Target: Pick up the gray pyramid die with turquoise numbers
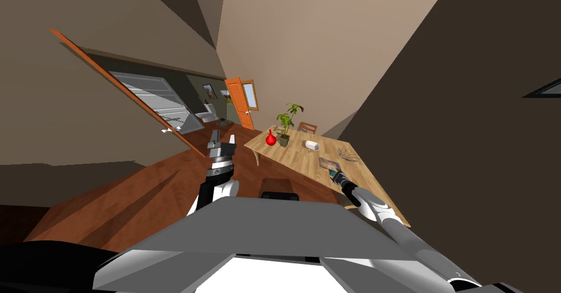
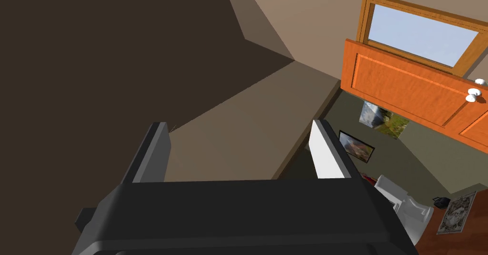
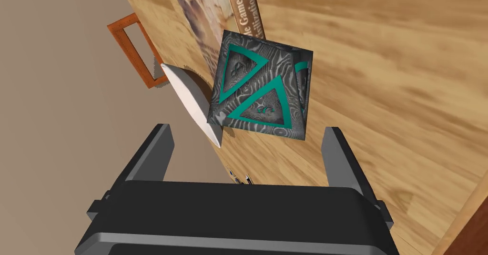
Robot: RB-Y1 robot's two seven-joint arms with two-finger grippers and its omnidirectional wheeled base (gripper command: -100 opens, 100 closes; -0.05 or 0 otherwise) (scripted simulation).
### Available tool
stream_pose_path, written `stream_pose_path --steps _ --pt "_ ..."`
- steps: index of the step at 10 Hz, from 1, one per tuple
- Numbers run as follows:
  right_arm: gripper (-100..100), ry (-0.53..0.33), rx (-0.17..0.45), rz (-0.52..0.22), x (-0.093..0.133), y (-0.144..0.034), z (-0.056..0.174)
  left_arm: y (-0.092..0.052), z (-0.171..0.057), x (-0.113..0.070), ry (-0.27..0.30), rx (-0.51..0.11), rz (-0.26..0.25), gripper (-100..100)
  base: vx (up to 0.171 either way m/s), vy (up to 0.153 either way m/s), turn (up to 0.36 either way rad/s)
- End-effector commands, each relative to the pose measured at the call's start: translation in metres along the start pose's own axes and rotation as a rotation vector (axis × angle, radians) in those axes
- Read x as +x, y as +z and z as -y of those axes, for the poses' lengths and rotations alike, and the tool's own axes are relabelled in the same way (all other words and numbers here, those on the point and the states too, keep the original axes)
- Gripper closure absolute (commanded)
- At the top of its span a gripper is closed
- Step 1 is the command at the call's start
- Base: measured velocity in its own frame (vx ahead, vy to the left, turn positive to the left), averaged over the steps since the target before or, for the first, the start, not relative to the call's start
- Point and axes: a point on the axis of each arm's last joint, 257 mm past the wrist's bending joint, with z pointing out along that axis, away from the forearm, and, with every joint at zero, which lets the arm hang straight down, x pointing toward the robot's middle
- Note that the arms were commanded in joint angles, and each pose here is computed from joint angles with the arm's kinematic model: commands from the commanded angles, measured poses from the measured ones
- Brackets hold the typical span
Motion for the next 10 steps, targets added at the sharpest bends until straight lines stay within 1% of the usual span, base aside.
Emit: stream_pose_path --steps 1,2,5,6,7,8,10 --pt "0 0.000 0.000 0.000 0.000 0.000 0.000 0.000 0.000 0.000 0.000 0.000 0.000 0 0.000 0.000 0.000" --pt "-100 0.018 0.009 -0.023 0.006 0.003 0.000 0.000 0.000 0.000 0.000 0.000 0.000 0 -0.024 -0.028 0.194" --pt "-100 0.055 0.024 -0.070 0.017 0.009 -0.003 0.000 0.000 0.000 0.000 0.000 0.000 0 -0.069 -0.071 0.246" --pt "-100 0.047 0.020 -0.059 0.014 0.008 -0.002 0.000 0.000 0.000 0.000 0.000 0.000 0 -0.031 -0.031 0.048" --pt "100 0.048 0.022 -0.061 0.014 0.008 -0.002 0.000 0.000 0.000 0.000 0.000 0.000 0 -0.008 -0.002 -0.007" --pt "100 0.049 0.018 -0.061 0.014 0.008 -0.005 0.000 0.000 0.000 0.000 0.000 0.000 0 0.000 0.000 0.000" --pt "100 0.046 0.021 -0.062 0.015 0.008 -0.003 0.000 0.000 0.000 0.000 0.000 0.000 0 0.000 0.000 0.000"
